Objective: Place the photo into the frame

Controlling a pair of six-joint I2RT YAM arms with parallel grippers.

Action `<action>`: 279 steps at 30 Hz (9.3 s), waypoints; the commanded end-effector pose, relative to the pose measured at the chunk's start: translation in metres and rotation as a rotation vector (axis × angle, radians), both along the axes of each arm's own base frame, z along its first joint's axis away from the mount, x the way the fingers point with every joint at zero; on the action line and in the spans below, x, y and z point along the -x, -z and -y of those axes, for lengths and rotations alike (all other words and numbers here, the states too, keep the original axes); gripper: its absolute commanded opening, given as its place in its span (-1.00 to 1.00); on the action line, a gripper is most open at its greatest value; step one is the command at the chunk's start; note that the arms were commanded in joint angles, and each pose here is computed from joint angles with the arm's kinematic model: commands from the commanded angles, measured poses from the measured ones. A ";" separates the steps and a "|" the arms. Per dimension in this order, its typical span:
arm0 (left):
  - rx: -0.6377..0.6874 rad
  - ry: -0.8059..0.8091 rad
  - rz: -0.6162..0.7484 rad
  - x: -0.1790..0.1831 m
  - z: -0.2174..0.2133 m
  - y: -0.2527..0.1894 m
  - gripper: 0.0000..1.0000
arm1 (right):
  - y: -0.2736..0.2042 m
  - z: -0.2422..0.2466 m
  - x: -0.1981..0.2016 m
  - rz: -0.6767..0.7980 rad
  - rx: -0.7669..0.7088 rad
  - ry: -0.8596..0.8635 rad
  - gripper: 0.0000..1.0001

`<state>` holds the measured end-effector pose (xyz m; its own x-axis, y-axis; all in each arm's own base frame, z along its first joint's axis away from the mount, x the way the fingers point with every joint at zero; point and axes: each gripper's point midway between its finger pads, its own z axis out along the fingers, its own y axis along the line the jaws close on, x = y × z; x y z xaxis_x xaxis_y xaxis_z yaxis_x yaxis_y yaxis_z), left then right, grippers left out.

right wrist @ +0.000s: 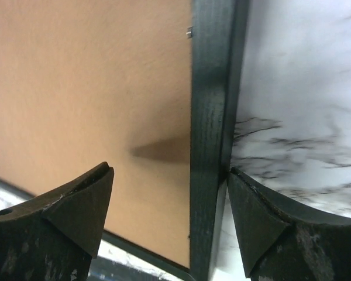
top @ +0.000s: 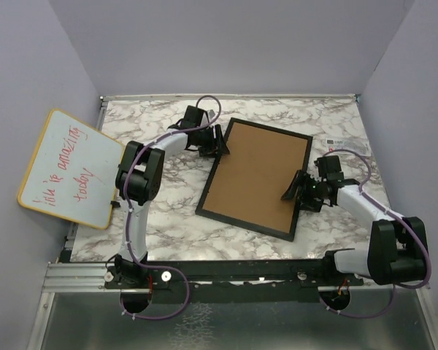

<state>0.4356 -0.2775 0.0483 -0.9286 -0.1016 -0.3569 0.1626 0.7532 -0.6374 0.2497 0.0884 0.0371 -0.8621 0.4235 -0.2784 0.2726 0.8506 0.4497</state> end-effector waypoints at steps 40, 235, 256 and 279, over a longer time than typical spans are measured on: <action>-0.267 -0.391 0.098 0.012 -0.153 -0.068 0.87 | -0.130 -0.249 -0.060 0.339 -0.440 -0.739 0.11; -0.285 -0.413 -0.223 0.118 -0.158 0.074 -0.51 | 0.077 -0.258 -0.060 -0.057 -0.217 -0.674 -0.87; -0.303 -0.410 -0.202 0.107 -0.161 0.071 -0.51 | 0.089 -0.214 -0.086 -0.041 0.023 -0.534 -0.82; -0.212 -0.389 -0.036 -0.018 -0.167 0.032 -0.09 | -0.062 -0.004 -0.256 0.320 0.283 0.032 0.67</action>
<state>0.4409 -0.1236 0.0359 -0.8475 -0.3931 -0.3566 -0.1635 0.8326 -0.5291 0.4835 0.1601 0.1048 -0.7399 0.3101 -0.5969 0.0501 0.9103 0.4108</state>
